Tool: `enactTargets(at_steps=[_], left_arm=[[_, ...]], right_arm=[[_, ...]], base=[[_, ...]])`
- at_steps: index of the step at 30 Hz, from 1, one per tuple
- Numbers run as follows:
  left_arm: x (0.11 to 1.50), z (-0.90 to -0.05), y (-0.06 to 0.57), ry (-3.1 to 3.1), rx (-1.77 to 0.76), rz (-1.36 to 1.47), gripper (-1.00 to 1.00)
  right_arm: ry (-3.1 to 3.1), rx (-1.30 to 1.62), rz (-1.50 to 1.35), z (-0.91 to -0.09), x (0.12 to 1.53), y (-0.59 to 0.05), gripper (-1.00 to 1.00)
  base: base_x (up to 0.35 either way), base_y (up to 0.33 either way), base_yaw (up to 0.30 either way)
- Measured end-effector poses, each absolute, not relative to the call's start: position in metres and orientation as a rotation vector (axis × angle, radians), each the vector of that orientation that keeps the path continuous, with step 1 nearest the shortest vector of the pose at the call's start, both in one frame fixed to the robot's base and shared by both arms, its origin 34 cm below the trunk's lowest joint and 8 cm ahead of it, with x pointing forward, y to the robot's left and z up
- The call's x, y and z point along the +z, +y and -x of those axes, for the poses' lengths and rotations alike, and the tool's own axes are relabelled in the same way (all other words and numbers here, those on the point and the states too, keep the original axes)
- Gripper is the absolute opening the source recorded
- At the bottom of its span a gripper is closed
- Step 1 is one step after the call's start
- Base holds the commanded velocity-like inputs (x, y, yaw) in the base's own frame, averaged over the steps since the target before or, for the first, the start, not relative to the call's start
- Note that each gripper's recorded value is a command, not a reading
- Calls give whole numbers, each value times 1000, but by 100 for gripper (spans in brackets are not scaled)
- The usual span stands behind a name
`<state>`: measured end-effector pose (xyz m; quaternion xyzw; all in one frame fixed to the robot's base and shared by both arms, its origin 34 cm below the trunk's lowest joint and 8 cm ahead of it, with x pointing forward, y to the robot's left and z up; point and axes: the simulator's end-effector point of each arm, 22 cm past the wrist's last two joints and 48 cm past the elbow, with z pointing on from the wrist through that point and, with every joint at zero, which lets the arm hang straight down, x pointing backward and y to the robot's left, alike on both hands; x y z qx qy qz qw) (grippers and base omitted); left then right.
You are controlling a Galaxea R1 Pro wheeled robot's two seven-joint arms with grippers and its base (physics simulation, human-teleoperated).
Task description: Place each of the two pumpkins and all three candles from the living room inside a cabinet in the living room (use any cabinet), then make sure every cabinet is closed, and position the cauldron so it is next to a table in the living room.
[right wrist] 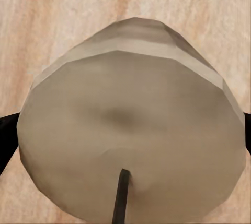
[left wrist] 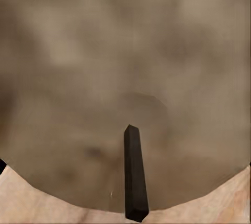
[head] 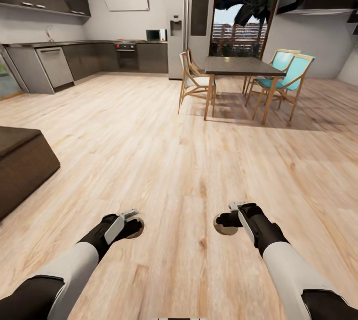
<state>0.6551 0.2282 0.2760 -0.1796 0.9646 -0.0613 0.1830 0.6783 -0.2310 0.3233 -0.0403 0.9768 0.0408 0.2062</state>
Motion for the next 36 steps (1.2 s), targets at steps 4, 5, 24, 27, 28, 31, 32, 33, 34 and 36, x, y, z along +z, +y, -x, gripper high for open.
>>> enactTargets(at_steps=[4,5,24,27,28,31,32,33,34,36], left_arm=[[291,-671,233,2636,-180,529,-100],[294,-674,234,2620,-181,533,-100],[317,-678,245,2494,-148,573,-100],[322,-679,245,2486,-150,573,-100],[323,-679,245,2485,-149,573,-100],[325,-677,245,2485,-151,575,-100],[326,-677,245,2484,-152,575,-100],[328,-677,244,2482,-154,576,-100],[329,-677,244,2480,-154,575,-100],[333,-678,244,2475,-155,576,-100]], right_arm=[[2706,113,111,-681,333,-232,-100],[2699,113,111,-682,336,-232,-100],[2748,125,123,-657,334,-226,-100],[2744,126,122,-657,338,-225,-100],[2742,126,123,-657,340,-225,-100],[2734,125,124,-658,345,-225,-100],[2732,124,124,-658,346,-225,-100],[2729,124,124,-659,348,-225,-100],[2726,123,124,-659,349,-225,-100],[2722,122,124,-660,353,-226,-100]], base=[[0,0,137],[0,0,24],[0,0,159],[0,0,175],[0,0,175],[0,0,175],[0,0,175],[0,0,175],[0,0,174],[0,0,174]])
